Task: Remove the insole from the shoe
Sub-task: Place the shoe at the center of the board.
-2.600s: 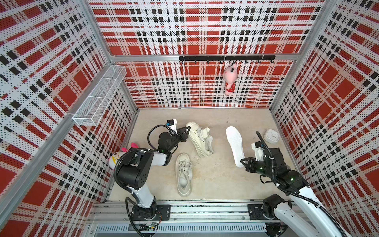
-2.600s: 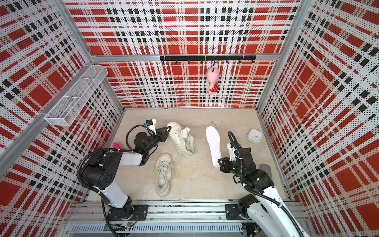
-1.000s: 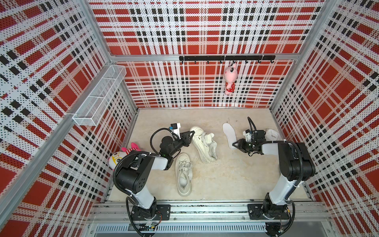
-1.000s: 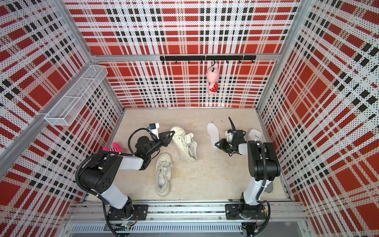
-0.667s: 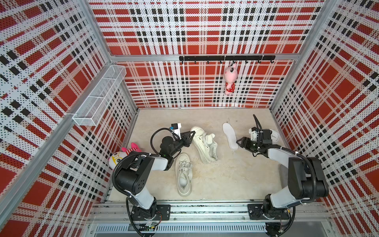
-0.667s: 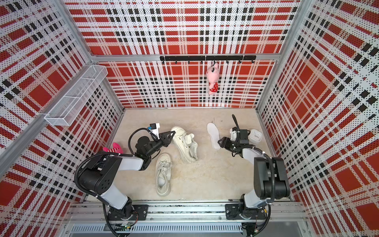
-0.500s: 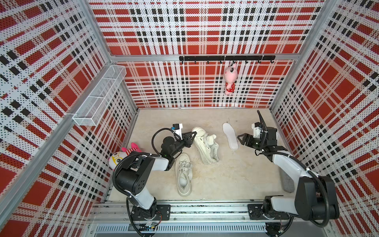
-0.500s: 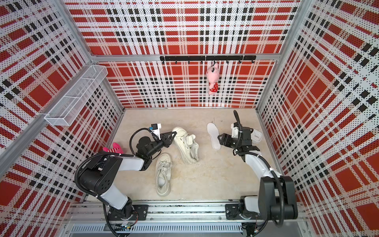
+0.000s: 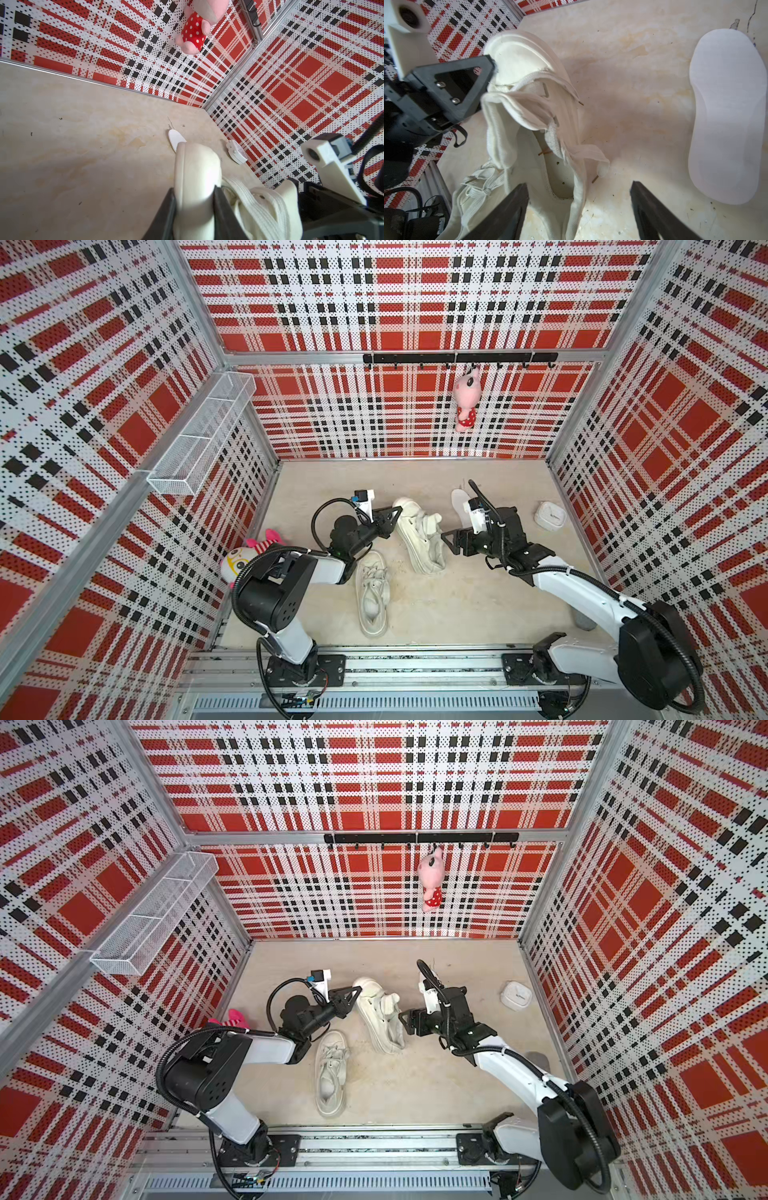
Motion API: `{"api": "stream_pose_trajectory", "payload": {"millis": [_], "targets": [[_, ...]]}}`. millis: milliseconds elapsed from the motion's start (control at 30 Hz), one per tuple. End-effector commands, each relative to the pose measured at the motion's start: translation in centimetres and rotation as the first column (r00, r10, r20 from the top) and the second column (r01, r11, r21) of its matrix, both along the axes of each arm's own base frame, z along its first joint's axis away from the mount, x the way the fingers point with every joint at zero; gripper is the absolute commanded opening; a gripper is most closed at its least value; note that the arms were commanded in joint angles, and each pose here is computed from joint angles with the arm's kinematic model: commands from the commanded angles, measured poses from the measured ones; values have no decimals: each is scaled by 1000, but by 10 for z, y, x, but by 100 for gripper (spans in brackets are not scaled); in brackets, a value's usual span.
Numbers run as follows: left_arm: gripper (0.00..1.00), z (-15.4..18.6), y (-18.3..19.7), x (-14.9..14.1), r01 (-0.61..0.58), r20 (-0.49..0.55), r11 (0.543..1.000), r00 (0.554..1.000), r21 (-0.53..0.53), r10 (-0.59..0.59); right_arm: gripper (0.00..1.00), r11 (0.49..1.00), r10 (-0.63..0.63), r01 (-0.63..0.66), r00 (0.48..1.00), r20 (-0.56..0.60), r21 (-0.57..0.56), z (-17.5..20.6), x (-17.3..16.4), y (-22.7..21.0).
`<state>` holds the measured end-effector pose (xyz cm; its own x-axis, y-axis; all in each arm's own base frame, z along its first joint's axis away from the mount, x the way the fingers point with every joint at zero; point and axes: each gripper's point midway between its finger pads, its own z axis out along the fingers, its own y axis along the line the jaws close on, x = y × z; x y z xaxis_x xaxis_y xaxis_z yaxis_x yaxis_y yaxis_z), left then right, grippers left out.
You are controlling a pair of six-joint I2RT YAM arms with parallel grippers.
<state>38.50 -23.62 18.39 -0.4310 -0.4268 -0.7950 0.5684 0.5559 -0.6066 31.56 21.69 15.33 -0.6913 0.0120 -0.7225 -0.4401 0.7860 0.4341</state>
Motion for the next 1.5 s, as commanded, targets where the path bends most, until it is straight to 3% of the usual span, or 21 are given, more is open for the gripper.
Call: {"api": "stream_pose_trajectory", "payload": {"millis": [0,400,533,900,1100,1267,1467], "targets": [[10,23,-7,2,24,68,999,997,-34,-21,80,1000,23,-23,999,49,7,3,10,11],[10,18,-10,0,36,57,999,998,-31,-34,69,990,119,-123,991,59,65,-12,33,58],[10,18,-11,-1,38,55,999,998,-30,-36,56,986,138,-143,988,65,86,-15,38,71],[12,20,-11,-3,47,61,998,997,-30,-46,1,985,103,-113,991,83,130,-5,31,67],[19,28,-10,-6,46,83,999,996,-28,-43,0,986,72,-84,994,88,146,6,23,58],[38,43,-4,-13,31,137,999,990,-9,-29,0,980,68,-80,995,68,183,12,13,55],[75,73,14,-22,-37,214,999,976,28,30,0,975,53,-57,998,27,216,24,-1,48]]}}
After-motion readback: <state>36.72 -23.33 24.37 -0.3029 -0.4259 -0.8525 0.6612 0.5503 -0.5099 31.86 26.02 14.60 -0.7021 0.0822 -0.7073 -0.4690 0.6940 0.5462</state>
